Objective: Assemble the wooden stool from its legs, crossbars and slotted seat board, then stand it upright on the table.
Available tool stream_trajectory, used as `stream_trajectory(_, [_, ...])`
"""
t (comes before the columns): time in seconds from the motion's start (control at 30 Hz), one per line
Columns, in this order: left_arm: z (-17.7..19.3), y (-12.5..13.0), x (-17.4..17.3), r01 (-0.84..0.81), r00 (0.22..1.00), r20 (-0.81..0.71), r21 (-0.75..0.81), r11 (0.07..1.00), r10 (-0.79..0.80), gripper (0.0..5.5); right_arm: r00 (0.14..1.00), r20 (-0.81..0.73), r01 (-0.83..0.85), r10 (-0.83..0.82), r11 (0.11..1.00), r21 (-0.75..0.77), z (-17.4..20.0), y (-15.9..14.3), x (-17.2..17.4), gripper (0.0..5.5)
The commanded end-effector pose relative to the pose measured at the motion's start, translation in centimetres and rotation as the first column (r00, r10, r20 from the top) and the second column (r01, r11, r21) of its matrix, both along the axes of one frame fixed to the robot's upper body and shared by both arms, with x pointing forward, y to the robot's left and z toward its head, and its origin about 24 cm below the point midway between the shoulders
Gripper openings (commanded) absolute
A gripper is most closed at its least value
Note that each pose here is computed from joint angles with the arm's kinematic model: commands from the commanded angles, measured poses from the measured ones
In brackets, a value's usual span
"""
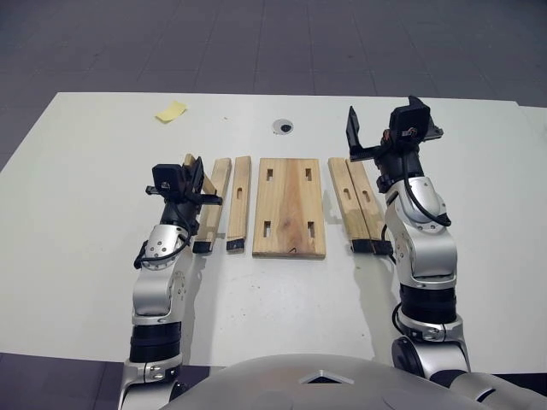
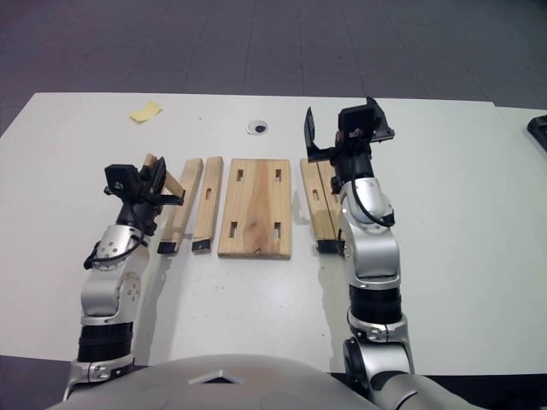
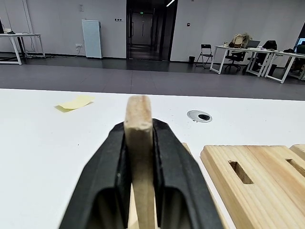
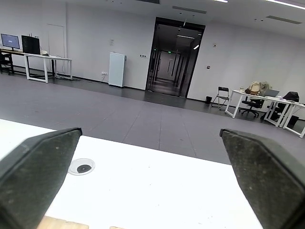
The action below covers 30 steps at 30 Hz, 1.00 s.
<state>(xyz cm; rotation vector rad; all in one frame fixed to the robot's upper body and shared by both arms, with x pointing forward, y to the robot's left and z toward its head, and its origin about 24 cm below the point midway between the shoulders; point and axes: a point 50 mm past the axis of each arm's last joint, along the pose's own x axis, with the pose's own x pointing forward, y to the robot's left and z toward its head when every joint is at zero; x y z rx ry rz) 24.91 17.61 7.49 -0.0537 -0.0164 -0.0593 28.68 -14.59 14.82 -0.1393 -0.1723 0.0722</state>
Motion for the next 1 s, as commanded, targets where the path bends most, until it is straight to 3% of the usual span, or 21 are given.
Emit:
stream_trajectory(0.03, [-9.0,1.1,-4.1,-0.039,0.886,-0.461,0.049,0.998,0.057,0.43,1.0,0.011,-0.018,0.018,1.0,0.0,0.7,0.3,0.4,5.4])
stream_trajectory(0.1, [-8.4,0.8,-3.3,-0.034,0.903,-0.428,0.034,0.999,0.045,0.43,1.0,0.012,-0.02,0.02,1.0,-0.002,0.7,0.3,0.5,5.4])
stream_trajectory(0.13, [-8.1,0.8,-3.0,-0.033,0.91,-0.411,0.027,0.999,0.041,0.8,1.0,0.013,-0.021,0.021,1.0,-0.004,0.7,0.3,0.6,5.4])
stream_trajectory(0.57, [-5.2,0.6,-0.9,-0.032,0.96,-0.278,-0.003,0.999,0.03,2.87,1.0,0.018,-0.016,0.016,1.0,-0.014,0.7,-0.1,1.0,5.4])
stream_trajectory(1.0, [2.6,0.6,0.8,0.055,0.998,-0.016,0.008,0.998,-0.055,5.14,1.0,0.012,-0.002,0.002,1.0,-0.02,0.3,-0.5,1.1,5.4])
